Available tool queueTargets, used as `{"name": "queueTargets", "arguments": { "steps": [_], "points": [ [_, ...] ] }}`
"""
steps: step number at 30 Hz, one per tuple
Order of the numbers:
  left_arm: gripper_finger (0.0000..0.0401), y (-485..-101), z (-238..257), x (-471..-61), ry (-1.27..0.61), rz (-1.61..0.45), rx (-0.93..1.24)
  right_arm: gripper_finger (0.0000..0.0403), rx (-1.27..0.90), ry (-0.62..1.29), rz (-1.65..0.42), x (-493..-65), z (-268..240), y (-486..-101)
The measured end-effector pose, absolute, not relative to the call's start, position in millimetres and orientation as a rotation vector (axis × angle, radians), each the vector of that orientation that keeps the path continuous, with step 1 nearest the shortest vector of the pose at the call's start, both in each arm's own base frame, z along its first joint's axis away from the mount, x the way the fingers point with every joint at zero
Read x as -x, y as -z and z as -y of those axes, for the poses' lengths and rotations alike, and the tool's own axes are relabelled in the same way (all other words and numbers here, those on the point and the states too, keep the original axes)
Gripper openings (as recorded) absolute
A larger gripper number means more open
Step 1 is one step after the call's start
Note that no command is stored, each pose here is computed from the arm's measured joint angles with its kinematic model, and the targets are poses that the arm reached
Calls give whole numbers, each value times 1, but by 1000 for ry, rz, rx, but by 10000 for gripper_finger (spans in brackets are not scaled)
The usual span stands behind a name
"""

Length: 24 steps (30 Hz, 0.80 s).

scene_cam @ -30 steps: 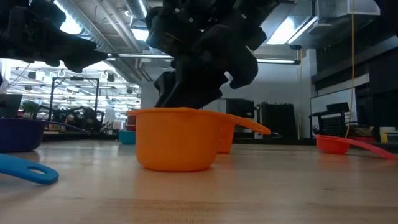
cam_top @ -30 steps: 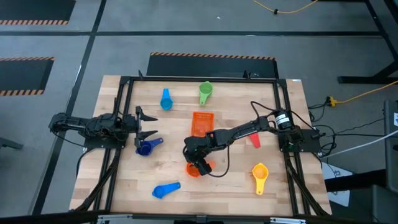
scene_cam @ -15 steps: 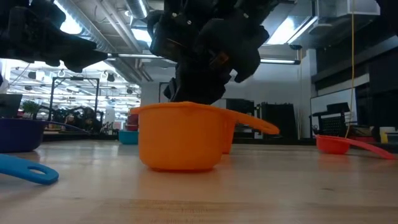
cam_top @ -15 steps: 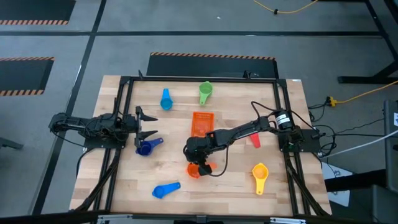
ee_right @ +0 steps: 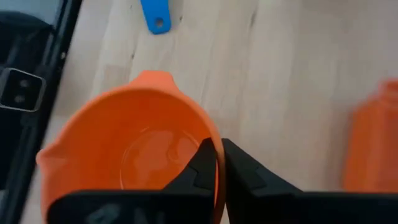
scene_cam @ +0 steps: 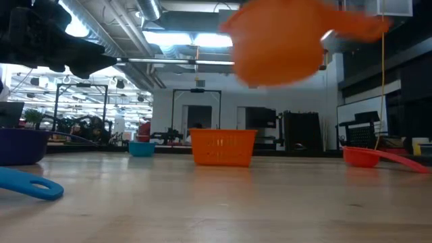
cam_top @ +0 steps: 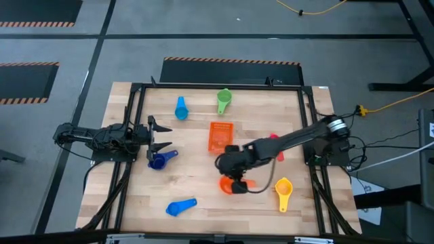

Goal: Nest measuring cups in basket
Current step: Move the orange measuring cup to the center

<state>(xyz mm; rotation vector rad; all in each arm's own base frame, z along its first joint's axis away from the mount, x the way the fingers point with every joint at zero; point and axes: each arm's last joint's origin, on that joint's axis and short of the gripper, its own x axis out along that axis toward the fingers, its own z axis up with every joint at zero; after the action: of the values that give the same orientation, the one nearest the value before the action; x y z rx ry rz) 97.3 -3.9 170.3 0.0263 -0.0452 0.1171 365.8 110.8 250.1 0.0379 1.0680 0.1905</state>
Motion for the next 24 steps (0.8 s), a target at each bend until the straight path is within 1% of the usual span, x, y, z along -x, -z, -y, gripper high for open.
{"name": "queueTargets", "arguments": {
  "steps": [5,10,15,19,21,24],
  "points": [
    [255,-170,4,-97,-117,45,-26,14,-110,36,-1065,-329,-113,-284],
    [255,-170,4,-97,-117,45,-26,15,-198,322,-1034,-290,-105,-291],
    [255,-170,4,-97,-117,45,-26,15,-309,591,-920,-254,-79,-283],
    [255,-170,4,-97,-117,45,-26,15,-404,807,-766,-232,-50,-268],
    [255,-170,4,-97,-117,45,-26,15,-452,875,-700,-226,-37,-257],
    [255,-170,4,-97,-117,45,-26,15,-516,913,-633,-224,-22,-237]
  ]
}}
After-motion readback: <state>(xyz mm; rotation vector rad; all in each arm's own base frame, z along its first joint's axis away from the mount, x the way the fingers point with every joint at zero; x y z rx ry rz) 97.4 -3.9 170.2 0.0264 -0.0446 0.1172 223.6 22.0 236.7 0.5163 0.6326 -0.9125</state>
